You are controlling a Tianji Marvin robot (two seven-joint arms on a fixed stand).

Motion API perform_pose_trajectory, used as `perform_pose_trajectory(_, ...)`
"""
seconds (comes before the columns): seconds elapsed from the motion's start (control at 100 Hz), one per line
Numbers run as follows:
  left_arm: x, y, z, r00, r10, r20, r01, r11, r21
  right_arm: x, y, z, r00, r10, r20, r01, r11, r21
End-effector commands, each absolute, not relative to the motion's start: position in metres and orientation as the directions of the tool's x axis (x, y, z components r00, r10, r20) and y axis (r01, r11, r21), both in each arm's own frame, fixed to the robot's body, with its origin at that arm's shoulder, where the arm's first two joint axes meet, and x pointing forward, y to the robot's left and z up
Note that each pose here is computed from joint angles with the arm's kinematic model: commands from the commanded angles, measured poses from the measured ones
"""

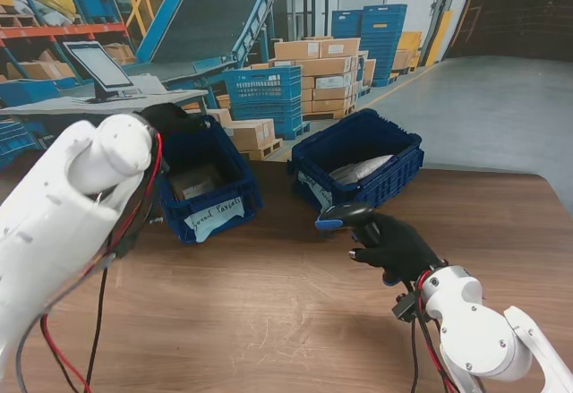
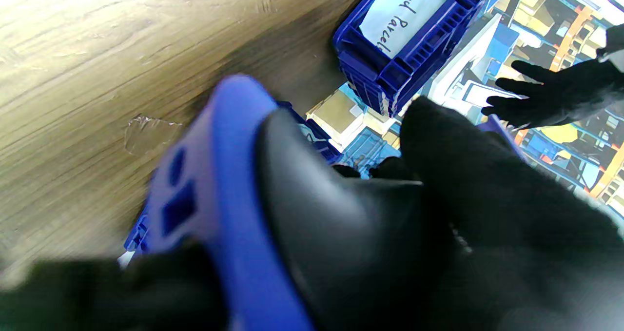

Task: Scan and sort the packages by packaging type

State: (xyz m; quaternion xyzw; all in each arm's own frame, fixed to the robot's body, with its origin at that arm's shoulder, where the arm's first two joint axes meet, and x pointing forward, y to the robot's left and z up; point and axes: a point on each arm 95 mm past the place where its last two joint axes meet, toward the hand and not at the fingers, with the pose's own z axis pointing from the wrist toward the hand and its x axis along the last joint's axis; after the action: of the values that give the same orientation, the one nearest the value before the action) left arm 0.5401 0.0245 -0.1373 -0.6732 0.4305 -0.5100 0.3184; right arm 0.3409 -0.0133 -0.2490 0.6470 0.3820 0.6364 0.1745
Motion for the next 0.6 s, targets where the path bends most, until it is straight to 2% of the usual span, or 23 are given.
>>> perform_pose_trajectory(0.0,0.530,0.022,-0.150,0.087,-0.907,0.412,-0.286,-0.419,-0.862,0.340,-0.007,-0.242,-0.110,0.710,0.695,0.270,-0.652,0.709)
perform_pose_trajectory(0.59,0.443,0.034,-0.199,-0.130,-0.778,0.614,-0.194,-0.587,-0.786,0.341,-0.001,-0.228,-0.079,0.719,0.690,0.237,-0.659,0.714)
